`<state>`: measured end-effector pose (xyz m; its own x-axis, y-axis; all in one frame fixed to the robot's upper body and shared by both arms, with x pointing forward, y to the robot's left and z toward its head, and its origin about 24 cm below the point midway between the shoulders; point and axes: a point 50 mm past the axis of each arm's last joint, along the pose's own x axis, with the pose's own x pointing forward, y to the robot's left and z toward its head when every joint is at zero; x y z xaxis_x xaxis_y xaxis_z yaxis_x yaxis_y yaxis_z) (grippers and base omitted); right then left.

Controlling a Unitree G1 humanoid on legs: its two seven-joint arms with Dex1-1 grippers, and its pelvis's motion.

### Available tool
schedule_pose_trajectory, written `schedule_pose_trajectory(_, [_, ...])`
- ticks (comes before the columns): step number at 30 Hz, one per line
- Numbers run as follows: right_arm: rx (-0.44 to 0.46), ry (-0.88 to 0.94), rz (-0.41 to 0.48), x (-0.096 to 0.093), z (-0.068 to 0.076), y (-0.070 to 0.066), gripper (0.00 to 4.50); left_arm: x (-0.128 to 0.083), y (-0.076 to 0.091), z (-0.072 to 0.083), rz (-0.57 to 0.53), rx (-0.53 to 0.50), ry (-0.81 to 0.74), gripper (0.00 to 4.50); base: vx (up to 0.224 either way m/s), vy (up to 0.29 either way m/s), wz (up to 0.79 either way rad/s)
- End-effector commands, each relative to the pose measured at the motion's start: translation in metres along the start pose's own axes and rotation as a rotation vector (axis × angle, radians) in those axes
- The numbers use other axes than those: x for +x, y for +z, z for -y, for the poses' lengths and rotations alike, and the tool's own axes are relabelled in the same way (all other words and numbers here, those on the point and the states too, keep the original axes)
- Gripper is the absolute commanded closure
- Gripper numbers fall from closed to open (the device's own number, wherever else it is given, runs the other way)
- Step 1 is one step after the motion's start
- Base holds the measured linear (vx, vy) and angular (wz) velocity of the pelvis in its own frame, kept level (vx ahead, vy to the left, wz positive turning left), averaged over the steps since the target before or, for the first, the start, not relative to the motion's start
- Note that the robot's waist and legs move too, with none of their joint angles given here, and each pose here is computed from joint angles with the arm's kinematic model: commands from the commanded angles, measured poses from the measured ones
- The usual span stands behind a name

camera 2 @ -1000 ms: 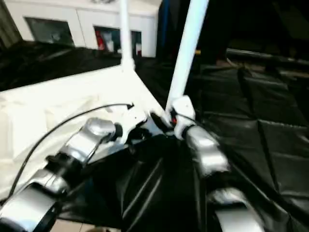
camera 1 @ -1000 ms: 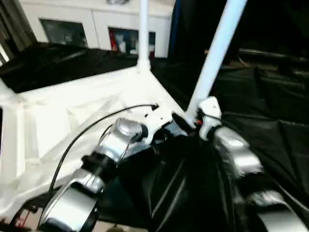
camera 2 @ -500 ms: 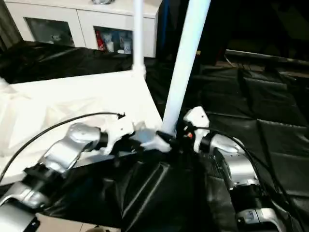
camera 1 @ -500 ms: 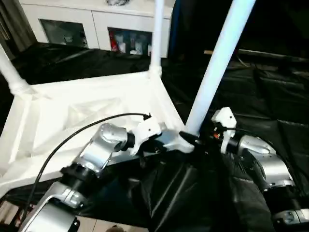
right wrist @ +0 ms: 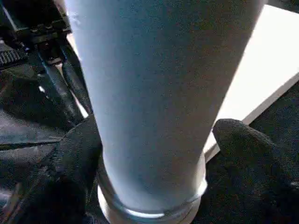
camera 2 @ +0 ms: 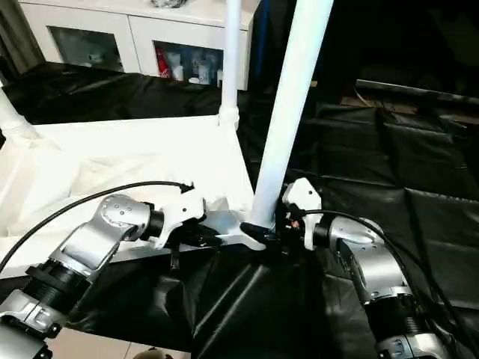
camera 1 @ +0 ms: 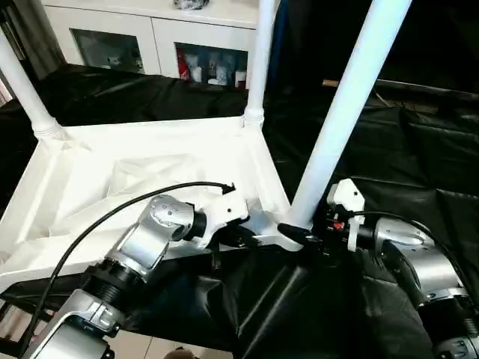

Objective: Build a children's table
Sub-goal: Insert table leg to table base

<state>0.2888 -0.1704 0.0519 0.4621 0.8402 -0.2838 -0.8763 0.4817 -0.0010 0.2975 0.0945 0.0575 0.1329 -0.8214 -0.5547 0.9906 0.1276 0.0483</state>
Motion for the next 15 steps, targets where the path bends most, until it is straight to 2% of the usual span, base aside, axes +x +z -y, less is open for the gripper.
schedule_pose_trajectory(1, [-0.007, -0.012, -0.024, -0.005, 0.002, -0.002, 0.88, 0.002, 0.012, 0.005, 0.049, 0.044, -0.051, 4.50, 0.000, 0.000, 0.00])
schedule_pose_trajectory(4, [-0.002, -0.013, -0.018, -0.005, 0.002, -0.001, 1.03, 0.002, 0.012, 0.005, 0.048, 0.043, -0.051, 4.50, 0.000, 0.000, 0.00])
schedule_pose_trajectory(6, [0.000, -0.009, -0.019, -0.005, 0.001, -0.001, 1.32, 0.003, 0.012, 0.005, 0.046, 0.042, -0.049, 4.50, 0.000, 0.000, 0.00])
schedule_pose_trajectory(9, [0.002, -0.009, -0.027, -0.004, 0.000, -0.003, 1.41, 0.003, 0.011, 0.004, 0.043, 0.039, -0.043, 4.50, 0.000, 0.000, 0.00])
schedule_pose_trajectory(11, [0.006, -0.012, -0.033, -0.004, 0.000, -0.005, 1.72, 0.003, 0.011, 0.004, 0.042, 0.036, -0.039, 4.50, 0.000, 0.000, 0.00])
schedule_pose_trajectory(15, [0.029, -0.038, -0.042, -0.003, 0.000, -0.011, 1.76, 0.003, 0.010, 0.003, 0.047, 0.015, -0.031, 4.50, 0.000, 0.000, 0.00])
